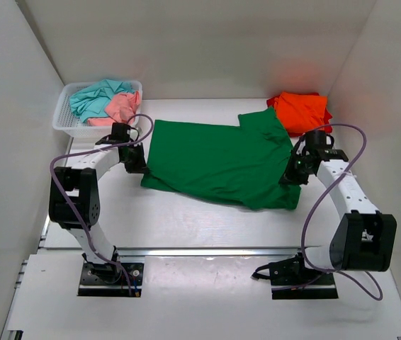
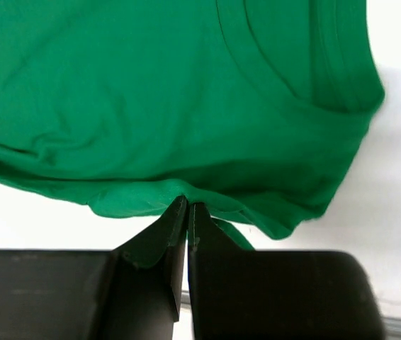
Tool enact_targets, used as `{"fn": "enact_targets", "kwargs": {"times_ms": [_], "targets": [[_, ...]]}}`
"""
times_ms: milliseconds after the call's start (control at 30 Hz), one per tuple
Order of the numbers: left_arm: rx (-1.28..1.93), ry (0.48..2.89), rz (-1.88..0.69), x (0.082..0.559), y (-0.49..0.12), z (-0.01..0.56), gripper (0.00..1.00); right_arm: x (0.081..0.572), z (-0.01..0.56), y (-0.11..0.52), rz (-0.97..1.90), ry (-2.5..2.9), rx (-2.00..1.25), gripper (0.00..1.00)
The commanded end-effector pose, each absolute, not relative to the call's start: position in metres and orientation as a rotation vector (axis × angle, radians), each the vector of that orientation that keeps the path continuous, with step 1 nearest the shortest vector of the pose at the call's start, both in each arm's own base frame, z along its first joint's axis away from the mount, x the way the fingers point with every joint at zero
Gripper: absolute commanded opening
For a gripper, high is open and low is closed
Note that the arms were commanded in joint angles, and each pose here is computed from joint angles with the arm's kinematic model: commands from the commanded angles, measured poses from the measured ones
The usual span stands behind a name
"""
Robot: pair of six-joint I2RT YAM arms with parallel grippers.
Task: Fold and stack the t-shirts
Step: Fold the flattened tshirt in 1/3 of the way
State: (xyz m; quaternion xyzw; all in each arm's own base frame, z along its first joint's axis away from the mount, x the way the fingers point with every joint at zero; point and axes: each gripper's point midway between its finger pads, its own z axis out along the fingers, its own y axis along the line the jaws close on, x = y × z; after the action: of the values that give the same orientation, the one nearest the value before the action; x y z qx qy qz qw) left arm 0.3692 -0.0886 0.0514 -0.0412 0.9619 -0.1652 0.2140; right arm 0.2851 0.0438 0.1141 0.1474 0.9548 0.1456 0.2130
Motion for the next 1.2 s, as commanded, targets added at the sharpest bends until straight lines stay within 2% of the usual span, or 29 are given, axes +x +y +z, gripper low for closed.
{"fn": "enact_targets", "kwargs": {"times_ms": [0,733,1033,1167], "targets": [[-0.052,2.617,-0.506,0.378,-0.096,0.072,0.0,0.316,0.131,0.04,0.415,2.568,0.345,0.0],[-0.018,2.591,-0.488,0.385,-0.093,0.084,0.0,0.381,0.132,0.017,0.376,2.52,0.347,0.0],[-0.035,2.574,-0.496,0.396,-0.095,0.084,0.0,0.385,0.124,0.003,0.353,2.517,0.39,0.0],[-0.057,2.563,-0.49,0.407,-0.095,0.081,0.03,0.389,0.119,0.004,0.35,2.513,0.391,0.0]]}}
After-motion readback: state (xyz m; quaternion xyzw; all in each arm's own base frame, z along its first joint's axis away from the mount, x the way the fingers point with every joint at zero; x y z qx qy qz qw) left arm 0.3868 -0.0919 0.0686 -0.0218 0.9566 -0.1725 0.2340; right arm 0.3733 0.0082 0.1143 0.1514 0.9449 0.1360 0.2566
